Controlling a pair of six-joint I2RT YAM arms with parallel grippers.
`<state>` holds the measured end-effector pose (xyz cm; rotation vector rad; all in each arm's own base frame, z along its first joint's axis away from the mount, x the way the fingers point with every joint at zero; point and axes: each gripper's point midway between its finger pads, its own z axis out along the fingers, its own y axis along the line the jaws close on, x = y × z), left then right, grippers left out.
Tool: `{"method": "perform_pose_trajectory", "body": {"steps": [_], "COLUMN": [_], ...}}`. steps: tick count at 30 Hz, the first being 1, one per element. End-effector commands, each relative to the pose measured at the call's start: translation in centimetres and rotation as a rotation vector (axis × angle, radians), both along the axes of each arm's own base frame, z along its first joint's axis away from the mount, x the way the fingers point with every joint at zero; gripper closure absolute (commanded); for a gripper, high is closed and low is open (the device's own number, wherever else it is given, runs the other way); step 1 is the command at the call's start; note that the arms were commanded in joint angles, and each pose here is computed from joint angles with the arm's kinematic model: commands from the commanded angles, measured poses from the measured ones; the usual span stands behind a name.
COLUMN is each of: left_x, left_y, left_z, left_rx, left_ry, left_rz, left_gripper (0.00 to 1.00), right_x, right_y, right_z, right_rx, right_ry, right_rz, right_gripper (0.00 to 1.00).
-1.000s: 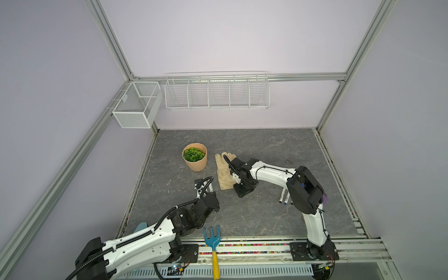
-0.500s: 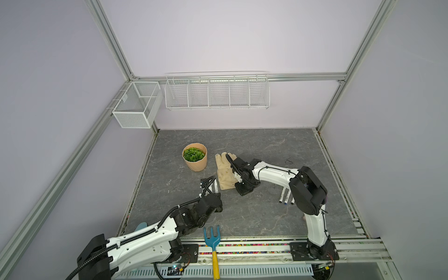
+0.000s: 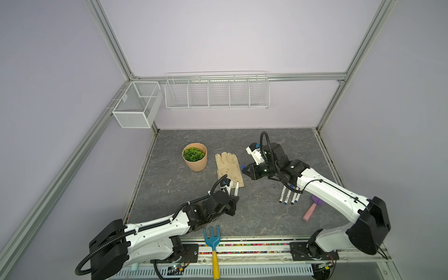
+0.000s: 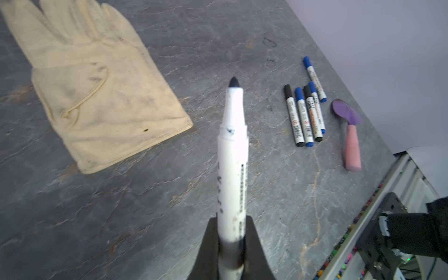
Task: Insert the pens into the pen caps
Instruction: 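Carry the blue cap with the right gripper above the marker tip in the left gripper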
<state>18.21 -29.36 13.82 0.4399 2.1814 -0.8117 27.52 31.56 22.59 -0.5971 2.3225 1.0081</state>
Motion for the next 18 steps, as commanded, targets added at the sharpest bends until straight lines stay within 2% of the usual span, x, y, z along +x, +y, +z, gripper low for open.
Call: {"method": "perform_pose_trajectory", "body": {"steps": [1, 8, 18], "left_x": [0.2, 0.7, 0.8], "left_y": [-2.0, -1.8, -1.6], "left_z": [3.4, 5.1, 5.6], "left_rx": [-0.086, -0.122, -0.135], "left_ry": [-0.076, -0.114, -0.127], "left_rz": [-0.055, -0.023, -0.013], "left_gripper": [1.00, 1.00, 1.00], "right_x": [-1.6, -2.4, -3.1], "right_y": [1.3, 0.1, -0.1], "right_z": [1.7, 1.6, 0.9], "right_rx": [0.117, 0.092, 0.086], "right_ry": [0.038, 0.048, 0.078], "right_rz": [0.096, 0.085, 0.102], "right_gripper": [0.93, 0.94, 0.93]}}
